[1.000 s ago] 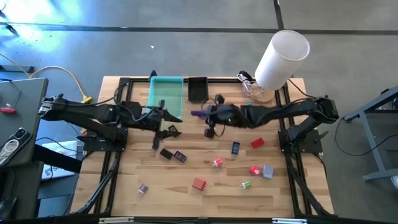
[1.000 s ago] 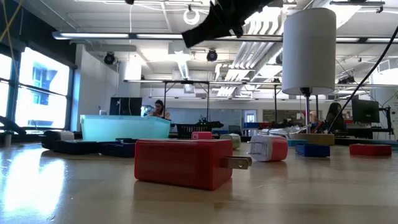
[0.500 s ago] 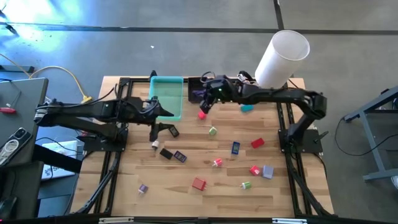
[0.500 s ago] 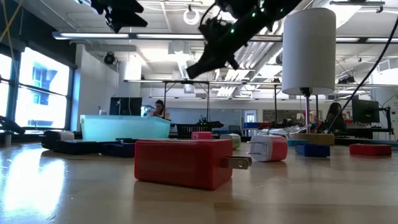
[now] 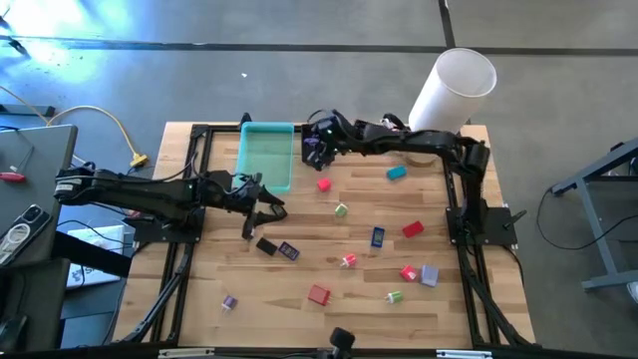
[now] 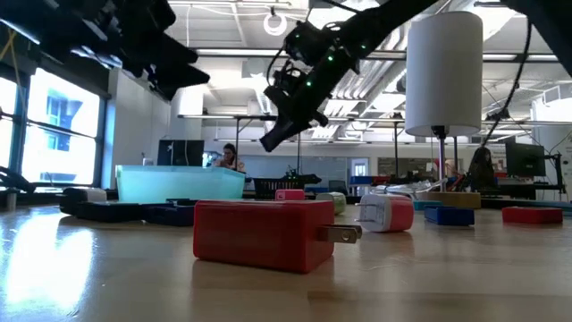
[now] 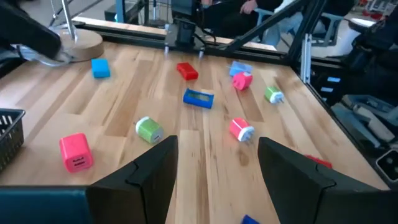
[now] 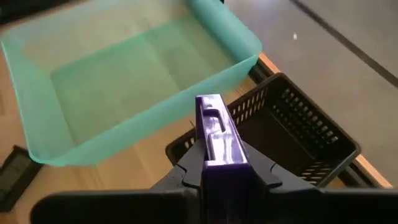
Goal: Pick & Place Office items
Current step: Put the top right blue timer into the black bin
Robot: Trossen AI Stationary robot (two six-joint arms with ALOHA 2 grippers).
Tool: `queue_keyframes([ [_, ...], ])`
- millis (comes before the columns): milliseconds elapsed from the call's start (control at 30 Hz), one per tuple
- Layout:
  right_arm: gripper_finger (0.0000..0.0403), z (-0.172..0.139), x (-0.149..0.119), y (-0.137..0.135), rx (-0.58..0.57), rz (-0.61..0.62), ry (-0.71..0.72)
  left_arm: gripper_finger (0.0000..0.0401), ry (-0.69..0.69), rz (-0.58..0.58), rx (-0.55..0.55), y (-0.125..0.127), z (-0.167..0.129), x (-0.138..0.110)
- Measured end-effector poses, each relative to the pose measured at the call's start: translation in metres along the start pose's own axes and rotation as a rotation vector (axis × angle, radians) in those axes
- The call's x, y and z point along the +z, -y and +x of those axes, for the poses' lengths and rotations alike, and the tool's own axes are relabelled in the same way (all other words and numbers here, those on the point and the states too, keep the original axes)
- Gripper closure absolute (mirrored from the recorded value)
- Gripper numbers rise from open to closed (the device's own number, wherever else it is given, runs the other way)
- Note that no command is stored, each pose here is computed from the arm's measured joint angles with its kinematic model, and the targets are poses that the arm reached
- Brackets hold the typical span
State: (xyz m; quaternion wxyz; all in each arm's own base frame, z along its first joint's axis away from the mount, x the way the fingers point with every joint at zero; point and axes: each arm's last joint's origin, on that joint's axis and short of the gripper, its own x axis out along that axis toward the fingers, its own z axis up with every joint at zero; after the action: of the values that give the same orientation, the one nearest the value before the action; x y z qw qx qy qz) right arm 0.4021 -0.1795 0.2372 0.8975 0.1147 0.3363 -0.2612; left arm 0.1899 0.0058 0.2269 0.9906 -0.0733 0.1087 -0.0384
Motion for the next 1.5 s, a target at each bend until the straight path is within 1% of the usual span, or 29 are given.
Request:
queue_keyframes([
  [133,0.0359,-0.003,0.023,0.005,-0.021,0.0,-0.052,0.0185,-0.013,-0.002,-0.005,0.0,0.0,-0.008],
  [267,0.0359,0.0,0.032,0.01,-0.034,0.003,-0.086,0.0185,-0.007,0.001,-0.014,0.002,0.0,-0.007],
  [533,0.0359,0.031,0.011,0.017,-0.055,-0.003,-0.192,0.0185,-0.007,0.006,-0.049,0.009,0.001,-0.008],
  [633,0.0359,0.036,0.007,0.023,-0.07,-0.028,-0.219,0.0185,-0.008,0.006,-0.059,0.011,0.001,-0.008],
  [733,0.0359,0.04,0.006,0.029,-0.057,0.002,-0.229,0.0185,-0.013,0.006,-0.069,0.013,0.001,-0.009],
  [800,0.0359,0.04,0.006,0.033,-0.054,0.036,-0.23,0.0185,-0.014,0.02,-0.076,0.014,0.001,-0.009],
  [967,0.036,0.04,0.007,0.039,-0.062,0.054,-0.226,0.0185,-0.013,0.042,-0.078,0.014,0.001,-0.009],
  [1200,0.036,0.05,0.002,0.044,-0.064,0.063,-0.23,0.0185,-0.013,0.033,-0.076,0.014,0.001,-0.009],
  [1267,0.036,0.054,0.003,0.044,-0.051,0.065,-0.201,0.0185,-0.013,0.033,-0.076,0.014,0.001,-0.009],
  [1333,0.0359,0.055,0.003,0.044,-0.043,0.068,-0.203,0.0185,-0.013,0.033,-0.076,0.014,0.001,-0.009],
  [1500,0.0345,0.059,0.002,0.043,-0.047,0.064,-0.189,0.0185,-0.013,0.047,-0.076,0.014,0.001,-0.009],
])
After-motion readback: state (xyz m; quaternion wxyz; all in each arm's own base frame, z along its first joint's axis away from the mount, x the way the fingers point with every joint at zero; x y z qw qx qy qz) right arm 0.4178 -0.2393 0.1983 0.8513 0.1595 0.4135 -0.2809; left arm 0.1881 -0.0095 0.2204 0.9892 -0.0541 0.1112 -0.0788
